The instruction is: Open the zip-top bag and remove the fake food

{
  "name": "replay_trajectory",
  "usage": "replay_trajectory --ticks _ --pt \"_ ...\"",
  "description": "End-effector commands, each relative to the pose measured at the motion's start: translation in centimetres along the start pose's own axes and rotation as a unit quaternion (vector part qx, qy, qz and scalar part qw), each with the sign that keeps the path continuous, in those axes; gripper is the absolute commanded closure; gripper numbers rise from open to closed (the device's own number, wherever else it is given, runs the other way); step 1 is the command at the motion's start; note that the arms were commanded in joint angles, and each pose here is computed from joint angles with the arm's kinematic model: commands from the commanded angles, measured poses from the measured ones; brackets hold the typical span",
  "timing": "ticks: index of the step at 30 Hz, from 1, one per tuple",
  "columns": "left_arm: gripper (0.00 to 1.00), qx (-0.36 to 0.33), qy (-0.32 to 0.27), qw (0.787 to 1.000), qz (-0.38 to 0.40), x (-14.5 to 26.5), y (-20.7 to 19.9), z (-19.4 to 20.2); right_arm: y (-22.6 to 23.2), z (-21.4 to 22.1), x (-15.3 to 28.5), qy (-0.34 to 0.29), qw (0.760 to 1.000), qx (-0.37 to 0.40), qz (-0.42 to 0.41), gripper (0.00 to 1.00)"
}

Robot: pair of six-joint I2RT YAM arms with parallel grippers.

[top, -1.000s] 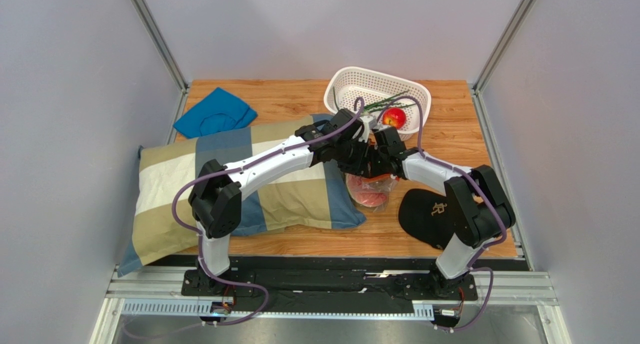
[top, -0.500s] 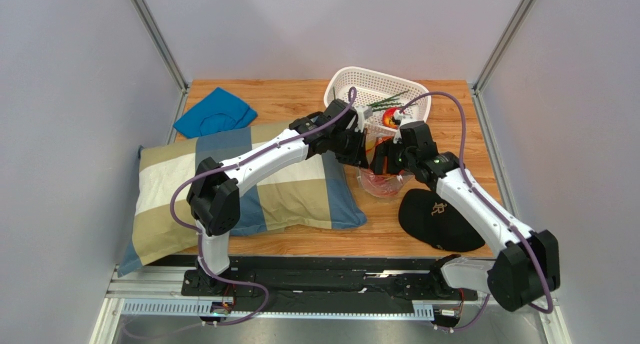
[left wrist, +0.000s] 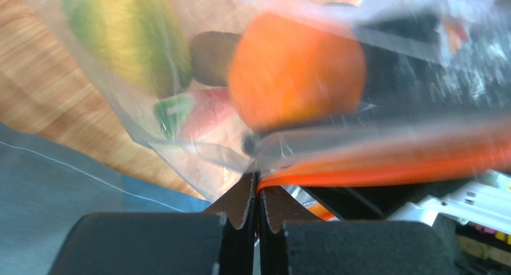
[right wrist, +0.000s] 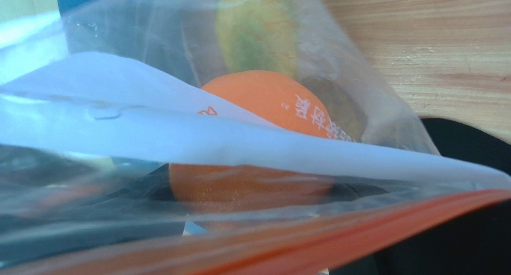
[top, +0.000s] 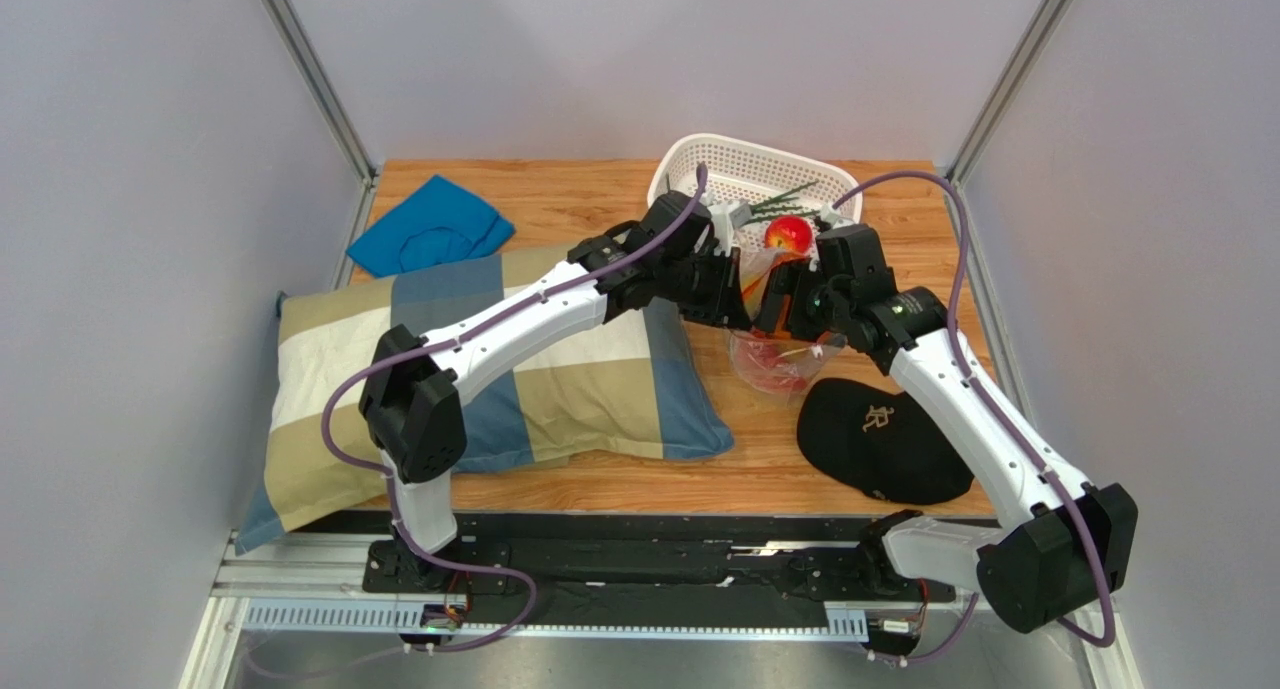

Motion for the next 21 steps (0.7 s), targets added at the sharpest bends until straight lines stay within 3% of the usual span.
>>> replay_trajectory --ticks 1,3,5,11,19,21 --pt "1.00 0.036 0.012 0.998 0.043 0.5 -2.2 2.3 2.0 -5.1 -0.2 -0.120 0.981 -0.154 -0.005 0.91" --pt "1.00 0.040 0.027 0.998 0.048 0.1 -2.3 3.1 2.5 -5.6 -1.0 -0.120 0.977 -0.173 -0.019 0.91" --pt "1.00 0.041 0.030 0.998 0.042 0.1 -2.1 3.3 3.0 -5.2 -1.9 -0.079 0.982 -0.170 -0.018 0.94" --pt "1.00 0.000 -0.004 1.000 0.005 1.7 -1.2 1.6 2.7 -0.9 -1.6 -0.020 0.997 -0.016 -0.072 0.97" --pt "1.00 -0.049 -0.040 0.998 -0.017 3.4 -0.3 -0.9 1.0 5.0 -1.7 0.085 0.989 0.062 -0.104 1.00" --pt "1.00 -0.052 -0.048 0.997 -0.018 3.8 -0.6 -1.3 1.0 5.4 -1.5 0.078 0.987 0.080 -0.116 1.00"
Point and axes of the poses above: each gripper's point midway between its finger pads, its own x axis back along the fingers, its own y axis along the line the jaws close on, z = x × y, the point moved 7 cm from there along x, back along the fingers, and after that the axes turned 6 degrees about x, right-handed, at the moved point
